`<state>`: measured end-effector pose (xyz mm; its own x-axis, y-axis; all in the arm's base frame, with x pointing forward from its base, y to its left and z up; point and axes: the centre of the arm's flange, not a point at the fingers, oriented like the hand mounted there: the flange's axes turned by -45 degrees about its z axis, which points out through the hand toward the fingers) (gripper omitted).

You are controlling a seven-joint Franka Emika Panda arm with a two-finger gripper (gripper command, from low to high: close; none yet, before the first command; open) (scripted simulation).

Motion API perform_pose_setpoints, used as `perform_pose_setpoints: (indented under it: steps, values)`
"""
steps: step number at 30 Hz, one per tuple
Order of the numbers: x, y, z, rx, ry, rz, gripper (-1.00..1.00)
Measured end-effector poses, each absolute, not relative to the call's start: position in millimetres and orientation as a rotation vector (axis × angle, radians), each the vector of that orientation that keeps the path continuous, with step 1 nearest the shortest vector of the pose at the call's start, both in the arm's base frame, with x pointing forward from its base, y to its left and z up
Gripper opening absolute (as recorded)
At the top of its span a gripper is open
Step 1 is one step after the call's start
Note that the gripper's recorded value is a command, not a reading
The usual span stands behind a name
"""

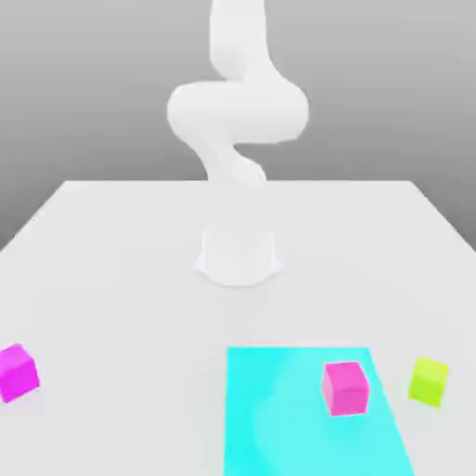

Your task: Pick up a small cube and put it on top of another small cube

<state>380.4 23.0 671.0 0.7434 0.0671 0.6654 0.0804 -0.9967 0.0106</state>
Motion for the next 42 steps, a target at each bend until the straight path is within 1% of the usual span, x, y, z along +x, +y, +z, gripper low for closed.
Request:
perform_pose_setpoints:
  steps: [3, 6, 9, 12, 16, 20, 24, 26, 30, 31, 37, 39, 42]
  values:
    - [414.6, 56.8, 617.2, -2.937, -0.307, -0.973, 0.00]
    - [437.2, 93.0, 562.0, -2.945, -0.485, -0.842, 0.00]
    - [449.5, 130.6, 504.6, -2.940, -0.662, -0.711, 0.00]
    - [451.4, 167.9, 445.5, -2.923, -0.839, -0.580, 0.00]
    - [438.7, 213.3, 365.9, -2.882, -1.073, -0.405, 0.00]
    - [403.8, 260.9, 287.5, -2.800, -1.340, -0.229, 0.00]
    - [368.0, 277.9, 212.6, -2.731, -1.538, -0.055, 0.00]
    - [358.3, 282.0, 183.4, -2.710, -1.588, -0.014, 0.00]
    - [354.7, 283.0, 134.2, -2.702, -1.603, -0.001, 0.00]
    - [354.2, 282.7, 127.2, -2.701, -1.603, 0.000, -1.00]
    - [353.8, 282.6, 123.7, -2.702, -1.604, 0.001, -1.00]
    - [354.5, 283.1, 136.0, -2.702, -1.604, 0.000, -1.00]
    - [354.7, 283.2, 168.3, -2.702, -1.604, 0.000, -1.00]
